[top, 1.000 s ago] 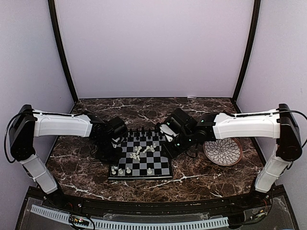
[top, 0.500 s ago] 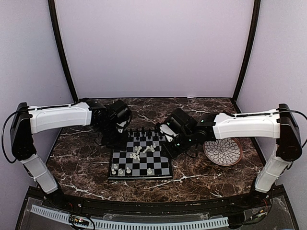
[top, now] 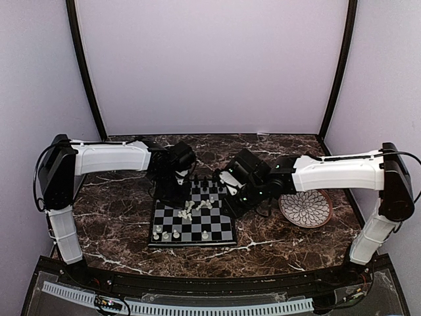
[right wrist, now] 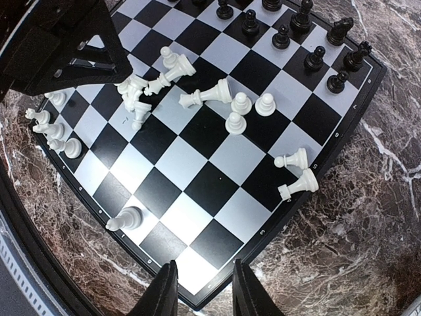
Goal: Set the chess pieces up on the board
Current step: Pick up the pawn from the chessboard.
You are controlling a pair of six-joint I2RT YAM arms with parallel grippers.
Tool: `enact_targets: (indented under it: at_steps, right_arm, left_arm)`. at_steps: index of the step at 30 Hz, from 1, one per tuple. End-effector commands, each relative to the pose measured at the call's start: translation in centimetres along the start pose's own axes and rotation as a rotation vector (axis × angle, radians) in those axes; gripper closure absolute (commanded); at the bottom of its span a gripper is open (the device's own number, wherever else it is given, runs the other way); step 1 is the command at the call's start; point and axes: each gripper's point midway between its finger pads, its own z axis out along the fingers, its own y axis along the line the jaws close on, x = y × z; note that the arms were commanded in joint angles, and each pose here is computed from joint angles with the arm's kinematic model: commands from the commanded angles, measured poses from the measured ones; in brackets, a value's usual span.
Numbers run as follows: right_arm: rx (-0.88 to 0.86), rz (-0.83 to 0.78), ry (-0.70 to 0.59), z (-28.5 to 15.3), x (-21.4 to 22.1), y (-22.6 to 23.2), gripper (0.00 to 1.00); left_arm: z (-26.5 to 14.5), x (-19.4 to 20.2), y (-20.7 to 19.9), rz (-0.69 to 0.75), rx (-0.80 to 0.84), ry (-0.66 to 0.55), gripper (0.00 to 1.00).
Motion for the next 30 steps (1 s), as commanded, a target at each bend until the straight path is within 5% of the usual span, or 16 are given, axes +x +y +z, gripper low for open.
enact_targets:
  at_steps: [1,30]
  right_arm:
    - [0.002,0.024,-0.039,-1.1,-0.5,-0.3,0.70]
    - [0.008,0.021,-0.047,-0.9,-0.6,-0.4,0.70]
  left_arm:
    - [-0.5,-0.2,-0.2,0.019,0.002,0.003,0.76]
    - [1.1,2.0,0.5,0.030,-0.012,0.089,0.82]
